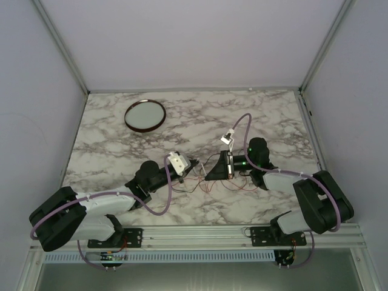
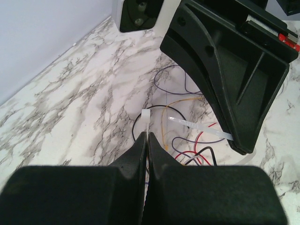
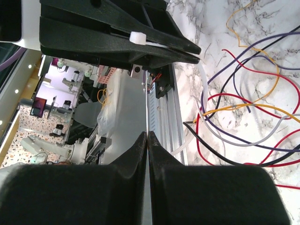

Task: Zip-tie the wires
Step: Tie the cable at the center of the board.

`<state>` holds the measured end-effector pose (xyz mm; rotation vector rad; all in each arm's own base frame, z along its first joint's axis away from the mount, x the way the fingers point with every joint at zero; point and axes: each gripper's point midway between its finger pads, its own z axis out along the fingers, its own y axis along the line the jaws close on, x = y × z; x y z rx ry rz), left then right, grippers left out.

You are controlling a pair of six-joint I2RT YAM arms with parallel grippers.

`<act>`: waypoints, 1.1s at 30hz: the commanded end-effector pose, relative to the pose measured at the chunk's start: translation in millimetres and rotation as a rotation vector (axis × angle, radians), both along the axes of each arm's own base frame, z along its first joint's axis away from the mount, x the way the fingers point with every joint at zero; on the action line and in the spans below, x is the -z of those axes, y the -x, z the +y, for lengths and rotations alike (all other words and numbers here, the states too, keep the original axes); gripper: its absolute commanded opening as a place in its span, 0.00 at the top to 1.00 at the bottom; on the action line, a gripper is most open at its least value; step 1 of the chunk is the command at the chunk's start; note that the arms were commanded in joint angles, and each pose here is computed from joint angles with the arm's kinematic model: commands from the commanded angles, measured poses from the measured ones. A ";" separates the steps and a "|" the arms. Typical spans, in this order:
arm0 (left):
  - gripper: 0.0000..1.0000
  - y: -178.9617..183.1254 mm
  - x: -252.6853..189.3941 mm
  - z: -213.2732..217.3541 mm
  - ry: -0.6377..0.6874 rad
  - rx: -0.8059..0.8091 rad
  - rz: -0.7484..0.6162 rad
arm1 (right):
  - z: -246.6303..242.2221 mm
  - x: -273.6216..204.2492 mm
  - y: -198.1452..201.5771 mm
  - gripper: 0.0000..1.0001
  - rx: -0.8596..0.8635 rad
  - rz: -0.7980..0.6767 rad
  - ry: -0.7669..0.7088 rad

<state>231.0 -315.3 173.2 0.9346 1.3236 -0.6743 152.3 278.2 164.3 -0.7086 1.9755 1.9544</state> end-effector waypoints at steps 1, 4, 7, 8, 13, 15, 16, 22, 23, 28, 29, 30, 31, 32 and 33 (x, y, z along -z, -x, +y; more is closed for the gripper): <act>1.00 1.8 -11.1 -2.0 0.029 0.008 -0.031 | -0.1 -17.2 -3.6 1.00 0.005 -0.094 -0.049; 1.00 2.9 -11.1 -2.5 0.029 0.015 -0.031 | 1.4 -18.9 -6.4 1.00 0.004 -0.099 -0.052; 1.00 3.2 -11.1 -2.1 0.024 0.016 -0.034 | 2.7 -20.0 -7.7 1.00 0.000 -0.102 -0.058; 1.00 3.7 -10.9 -2.0 0.023 0.017 -0.033 | 3.2 -19.8 -7.9 1.00 0.000 -0.099 -0.059; 1.00 4.1 -10.1 -1.4 0.020 0.018 -0.030 | 5.5 -20.2 -8.0 1.00 -0.005 -0.095 -0.067; 1.00 4.4 -10.5 -1.4 0.021 0.019 -0.029 | 6.6 -20.8 -8.2 1.00 -0.007 -0.094 -0.071; 1.00 5.0 -10.2 -1.6 0.021 0.021 -0.028 | 7.1 -20.9 -8.4 1.00 -0.009 -0.093 -0.072; 1.00 5.4 -10.9 -1.9 0.029 0.023 -0.024 | 9.6 -21.9 -9.0 1.00 -0.014 -0.088 -0.082; 1.00 5.6 -11.0 -2.3 0.029 0.025 -0.024 | 9.8 -22.6 -8.8 1.00 -0.014 -0.077 -0.082; 1.00 5.3 -9.7 -2.4 0.027 0.024 -0.022 | 10.7 -25.5 -7.3 1.00 -0.022 -0.071 -0.095; 1.00 5.0 -8.8 -2.2 0.025 0.022 -0.019 | 10.8 -25.9 -6.7 1.00 -0.023 -0.070 -0.097; 1.00 5.0 -9.0 -2.4 0.025 0.022 -0.020 | 10.8 -25.9 -6.3 1.00 -0.024 -0.070 -0.097; 1.00 4.5 -8.6 -2.3 0.025 0.020 -0.019 | 10.8 -25.3 -5.5 1.00 -0.025 -0.068 -0.096; 1.00 4.1 -8.7 -2.5 0.026 0.018 -0.018 | 10.8 -24.6 -4.8 1.00 -0.026 -0.066 -0.095; 1.00 3.9 -9.0 -2.4 0.027 0.017 -0.019 | 10.6 -23.8 -4.4 1.00 -0.025 -0.062 -0.094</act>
